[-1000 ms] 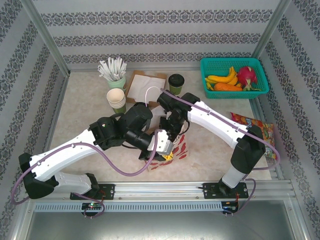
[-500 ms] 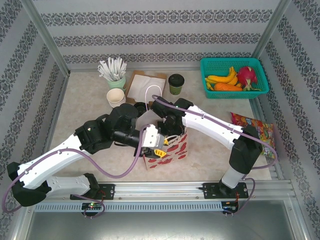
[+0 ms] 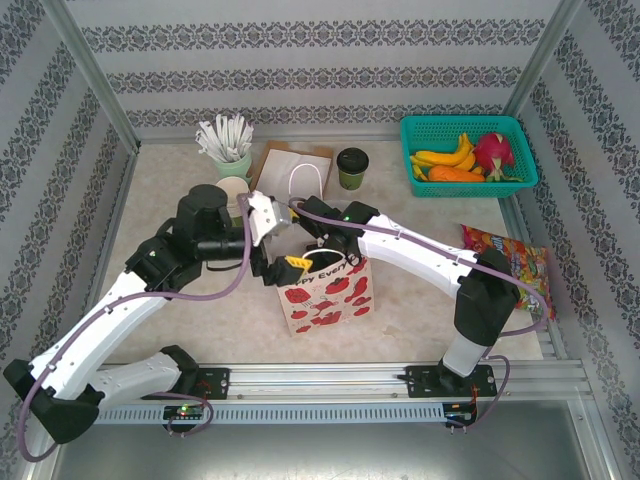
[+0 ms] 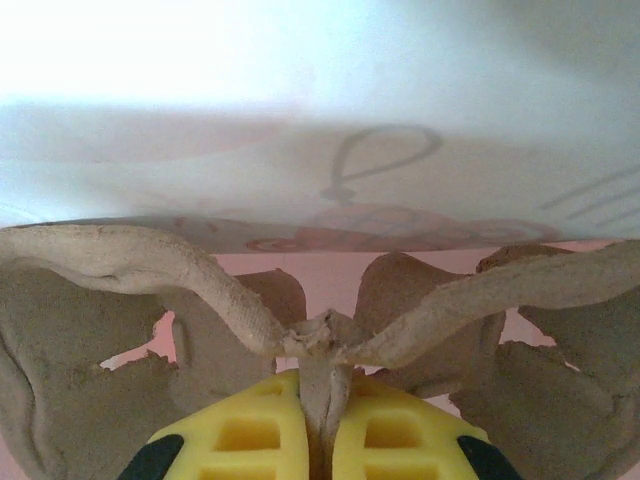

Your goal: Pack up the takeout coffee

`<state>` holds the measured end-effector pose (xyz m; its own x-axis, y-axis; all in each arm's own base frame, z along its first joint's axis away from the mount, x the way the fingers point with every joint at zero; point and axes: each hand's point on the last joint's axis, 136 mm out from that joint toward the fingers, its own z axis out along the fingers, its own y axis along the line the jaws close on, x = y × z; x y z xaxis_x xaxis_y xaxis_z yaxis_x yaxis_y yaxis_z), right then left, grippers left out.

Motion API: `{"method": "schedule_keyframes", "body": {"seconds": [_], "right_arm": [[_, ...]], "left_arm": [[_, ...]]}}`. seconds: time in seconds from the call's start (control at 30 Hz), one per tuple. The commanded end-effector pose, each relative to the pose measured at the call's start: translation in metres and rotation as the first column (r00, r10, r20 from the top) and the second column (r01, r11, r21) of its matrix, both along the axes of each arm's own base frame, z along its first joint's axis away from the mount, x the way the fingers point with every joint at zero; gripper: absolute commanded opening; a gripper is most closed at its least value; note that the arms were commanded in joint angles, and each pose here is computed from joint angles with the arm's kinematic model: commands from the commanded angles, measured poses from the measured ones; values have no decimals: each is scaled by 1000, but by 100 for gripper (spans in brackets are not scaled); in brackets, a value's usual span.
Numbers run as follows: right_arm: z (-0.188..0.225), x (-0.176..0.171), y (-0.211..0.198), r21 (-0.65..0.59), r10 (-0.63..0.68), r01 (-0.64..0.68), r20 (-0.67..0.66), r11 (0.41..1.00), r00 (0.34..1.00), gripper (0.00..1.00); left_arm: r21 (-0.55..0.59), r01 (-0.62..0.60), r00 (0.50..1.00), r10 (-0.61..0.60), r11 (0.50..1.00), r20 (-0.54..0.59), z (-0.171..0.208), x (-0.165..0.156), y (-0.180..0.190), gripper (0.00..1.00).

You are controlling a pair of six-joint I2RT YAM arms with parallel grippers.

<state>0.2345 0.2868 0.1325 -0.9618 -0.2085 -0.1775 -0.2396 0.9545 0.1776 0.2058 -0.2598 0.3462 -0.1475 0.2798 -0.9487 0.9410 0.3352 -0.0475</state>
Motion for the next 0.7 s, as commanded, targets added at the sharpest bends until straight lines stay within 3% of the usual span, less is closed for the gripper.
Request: {"method": "schedule_keyframes", "body": {"seconds": [0.0,0.1,0.17,0.3,0.4,0.43,0.53,0.67], "right_arm": [[-6,10,2,-22,62,-60,56,998,997,0],[-6,9,4,-16,86,-85,64,996,994,0],[-6,9,5,-6,99,-99,70,995,993,0],[-3,7,6,17,119,-121,85,993,989,0],[0,6,5,34,124,-128,108,991,986,0],[1,6,5,38,127,-132,114,991,985,0],[6,5,6,58,134,-142,127,988,983,0],[9,5,9,76,161,-174,147,982,976,0]], "left_arm": [[-80,-64,998,64,995,-10,14,7,11,100],[-110,-94,994,99,989,36,21,6,21,100],[-115,-181,981,187,977,43,25,18,31,100],[-124,-464,885,466,877,-19,22,66,66,100],[-175,-552,832,551,815,-59,19,84,84,100],[-193,-540,839,542,820,-43,19,83,84,100],[-183,-356,926,372,916,61,16,53,66,100],[-79,-497,867,499,864,4,6,74,82,99]]}}
